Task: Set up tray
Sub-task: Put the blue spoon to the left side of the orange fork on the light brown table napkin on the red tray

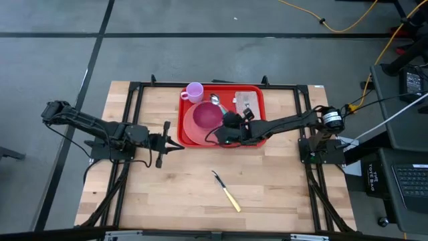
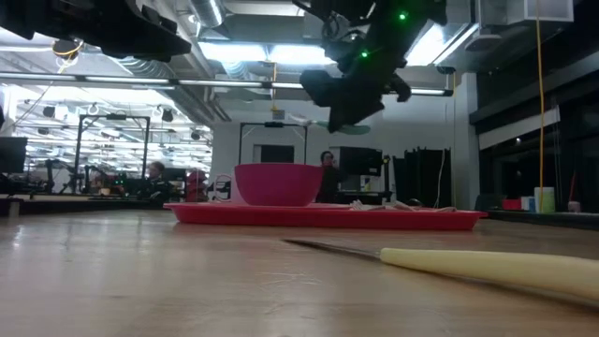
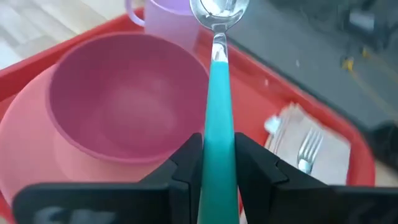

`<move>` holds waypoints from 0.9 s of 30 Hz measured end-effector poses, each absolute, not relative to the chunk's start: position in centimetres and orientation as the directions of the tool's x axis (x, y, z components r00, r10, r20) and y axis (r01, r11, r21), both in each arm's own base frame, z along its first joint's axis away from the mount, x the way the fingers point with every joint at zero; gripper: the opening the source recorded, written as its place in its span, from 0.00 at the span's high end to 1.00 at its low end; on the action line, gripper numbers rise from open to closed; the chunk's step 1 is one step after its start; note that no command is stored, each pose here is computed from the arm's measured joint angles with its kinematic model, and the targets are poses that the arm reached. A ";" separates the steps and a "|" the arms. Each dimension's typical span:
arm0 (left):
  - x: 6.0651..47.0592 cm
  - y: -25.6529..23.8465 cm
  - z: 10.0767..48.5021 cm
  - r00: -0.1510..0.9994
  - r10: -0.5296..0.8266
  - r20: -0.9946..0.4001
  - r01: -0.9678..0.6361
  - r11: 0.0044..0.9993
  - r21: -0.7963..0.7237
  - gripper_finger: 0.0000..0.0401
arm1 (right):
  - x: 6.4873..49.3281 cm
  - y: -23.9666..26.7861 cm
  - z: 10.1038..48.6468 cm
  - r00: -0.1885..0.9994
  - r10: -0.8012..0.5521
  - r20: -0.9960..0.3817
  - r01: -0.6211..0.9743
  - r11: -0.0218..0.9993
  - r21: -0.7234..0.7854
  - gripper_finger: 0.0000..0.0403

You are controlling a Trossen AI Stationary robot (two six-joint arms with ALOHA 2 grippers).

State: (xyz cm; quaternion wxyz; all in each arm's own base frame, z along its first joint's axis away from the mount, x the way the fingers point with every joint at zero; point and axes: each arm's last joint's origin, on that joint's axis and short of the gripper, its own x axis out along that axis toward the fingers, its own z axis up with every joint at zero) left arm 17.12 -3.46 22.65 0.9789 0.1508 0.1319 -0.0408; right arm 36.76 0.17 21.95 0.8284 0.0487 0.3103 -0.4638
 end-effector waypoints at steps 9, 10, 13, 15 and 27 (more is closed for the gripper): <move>17.1 -3.5 22.7 0.962 -0.040 -0.271 0.119 0.951 0.284 0.98 | 35.7 0.5 21.4 0.308 -0.739 -0.600 0.896 0.438 -0.079 0.80; 17.1 -3.5 22.7 0.962 -0.040 -0.271 0.119 0.951 0.284 0.98 | 35.7 0.5 21.4 0.305 -0.739 -0.600 0.900 0.430 -0.071 0.80; 17.1 -3.5 22.6 0.962 -0.040 -0.271 0.120 0.951 0.284 0.99 | 35.7 0.5 21.4 0.306 -0.739 -0.601 0.909 0.414 -0.046 0.80; 17.1 -3.5 22.6 0.962 -0.040 -0.271 0.120 0.951 0.284 0.99 | 35.7 0.5 21.4 0.307 -0.737 -0.602 0.912 0.410 -0.036 0.80; 17.1 -3.5 22.6 0.961 -0.040 -0.272 0.120 0.951 0.284 0.99 | 35.6 -0.5 21.1 0.294 -0.668 -0.683 0.932 0.357 0.052 0.80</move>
